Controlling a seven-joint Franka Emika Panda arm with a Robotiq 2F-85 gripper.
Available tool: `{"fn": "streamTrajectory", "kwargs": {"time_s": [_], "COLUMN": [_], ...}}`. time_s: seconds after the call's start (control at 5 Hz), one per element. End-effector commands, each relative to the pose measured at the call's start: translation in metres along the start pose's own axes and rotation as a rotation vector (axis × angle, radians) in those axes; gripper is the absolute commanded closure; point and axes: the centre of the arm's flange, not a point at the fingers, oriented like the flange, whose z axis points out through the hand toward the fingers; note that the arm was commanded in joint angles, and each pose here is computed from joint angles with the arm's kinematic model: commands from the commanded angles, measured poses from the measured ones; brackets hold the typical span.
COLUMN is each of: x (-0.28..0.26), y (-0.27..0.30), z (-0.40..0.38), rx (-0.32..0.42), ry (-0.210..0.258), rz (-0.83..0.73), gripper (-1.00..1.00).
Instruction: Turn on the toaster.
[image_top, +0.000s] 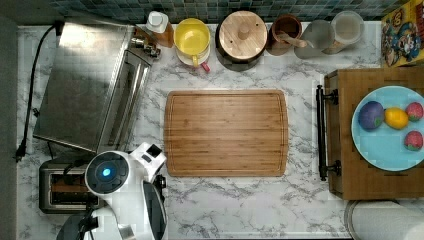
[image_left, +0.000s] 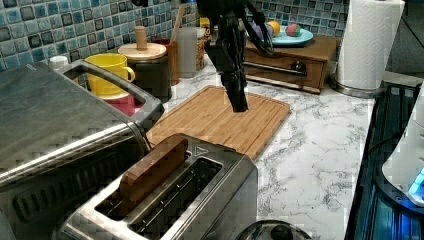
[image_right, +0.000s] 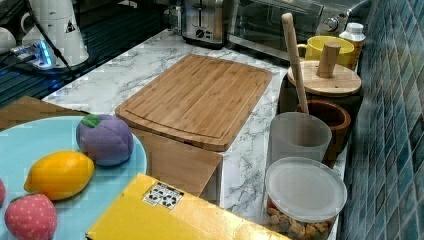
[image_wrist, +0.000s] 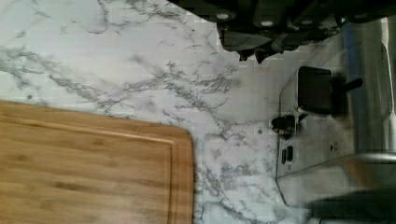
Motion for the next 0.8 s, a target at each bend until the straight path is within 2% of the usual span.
{"fn": "streamTrajectory", "kwargs": {"time_s": [0.2, 0.6, 0.8], "x": [-0.013, -0.006, 0.000], "y": [-0.020, -0.034, -0.038], "z": [-0.002, 0.005, 0.013], "rx": [0.189, 0.203, 0.152], "ry": [0.072, 0.036, 0.040], "rz": [-0.099, -0.103, -0.059], "gripper": [1.00, 1.00, 1.00]}}
